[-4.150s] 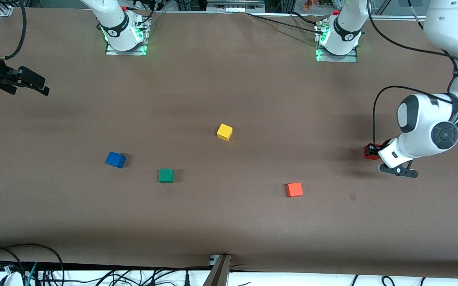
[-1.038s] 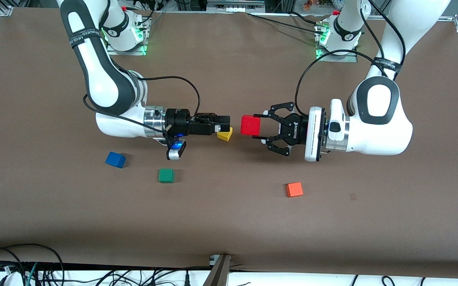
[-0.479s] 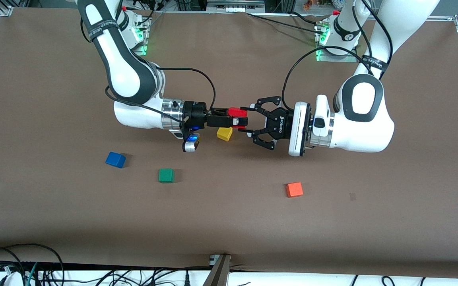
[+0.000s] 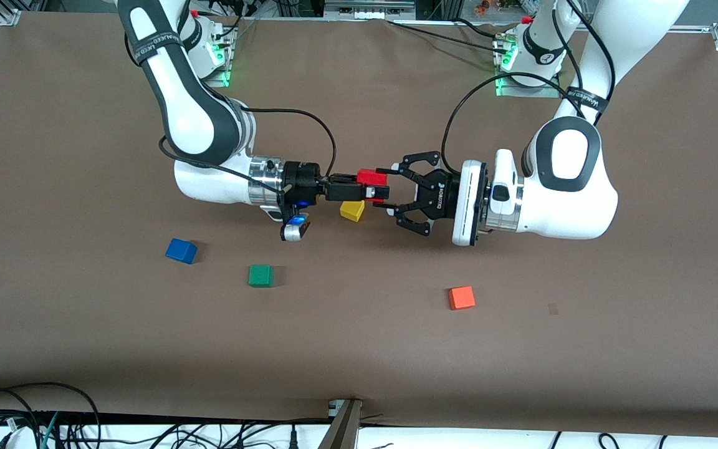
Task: Pass red block to right arm, stack on blue
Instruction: 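Carry the red cube toward the right gripper and close the right gripper on it, then open the left gripper and withdraw it while the right gripper holds the cube, then move the red cube with the right gripper over the blue cube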
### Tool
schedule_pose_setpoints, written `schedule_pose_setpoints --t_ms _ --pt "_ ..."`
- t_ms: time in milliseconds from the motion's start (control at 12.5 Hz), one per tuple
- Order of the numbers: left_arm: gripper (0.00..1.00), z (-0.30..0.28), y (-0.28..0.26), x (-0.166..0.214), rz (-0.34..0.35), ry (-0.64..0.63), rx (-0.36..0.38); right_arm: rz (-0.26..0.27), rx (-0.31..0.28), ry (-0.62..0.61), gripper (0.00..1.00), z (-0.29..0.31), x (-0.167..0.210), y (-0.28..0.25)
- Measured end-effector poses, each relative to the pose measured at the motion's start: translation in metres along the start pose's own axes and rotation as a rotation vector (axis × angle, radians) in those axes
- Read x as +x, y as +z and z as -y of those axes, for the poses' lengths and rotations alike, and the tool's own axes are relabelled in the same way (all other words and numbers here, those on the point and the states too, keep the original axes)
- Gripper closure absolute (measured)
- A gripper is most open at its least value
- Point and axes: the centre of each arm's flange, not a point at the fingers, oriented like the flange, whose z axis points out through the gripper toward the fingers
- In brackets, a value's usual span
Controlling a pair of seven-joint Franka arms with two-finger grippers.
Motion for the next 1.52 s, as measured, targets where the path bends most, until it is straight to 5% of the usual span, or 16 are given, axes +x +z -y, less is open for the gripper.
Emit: schedule_pose_setpoints --t_ms 160,479,718,958,1277,1516 --pt "0.38 0.001 -0.001 0.0 -0.002 -0.003 0.002 -0.002 0.001 -0.001 0.43 0.0 0.0 -0.001" --pt "0.0 0.01 -0.025 -0.002 -0.019 -0.015 0.037 -0.006 0.004 -0.01 0.43 0.004 0.002 -0.004" --pt "0.0 0.023 -0.069 -0.009 -0.001 -0.012 0.102 -0.009 -0.044 -0.04 0.43 0.002 0.003 -0.006" --pt "0.0 0.023 -0.119 -0.008 0.162 0.032 0.142 -0.02 -0.178 -0.121 0.43 0.001 0.009 -0.017" --pt "0.0 0.017 -0.181 -0.014 0.372 -0.043 0.179 -0.074 -0.428 -0.224 0.43 -0.008 0.039 -0.063" --pt "0.0 0.006 -0.217 -0.003 0.606 -0.087 0.318 -0.095 -0.682 -0.302 0.43 -0.018 0.066 -0.115"
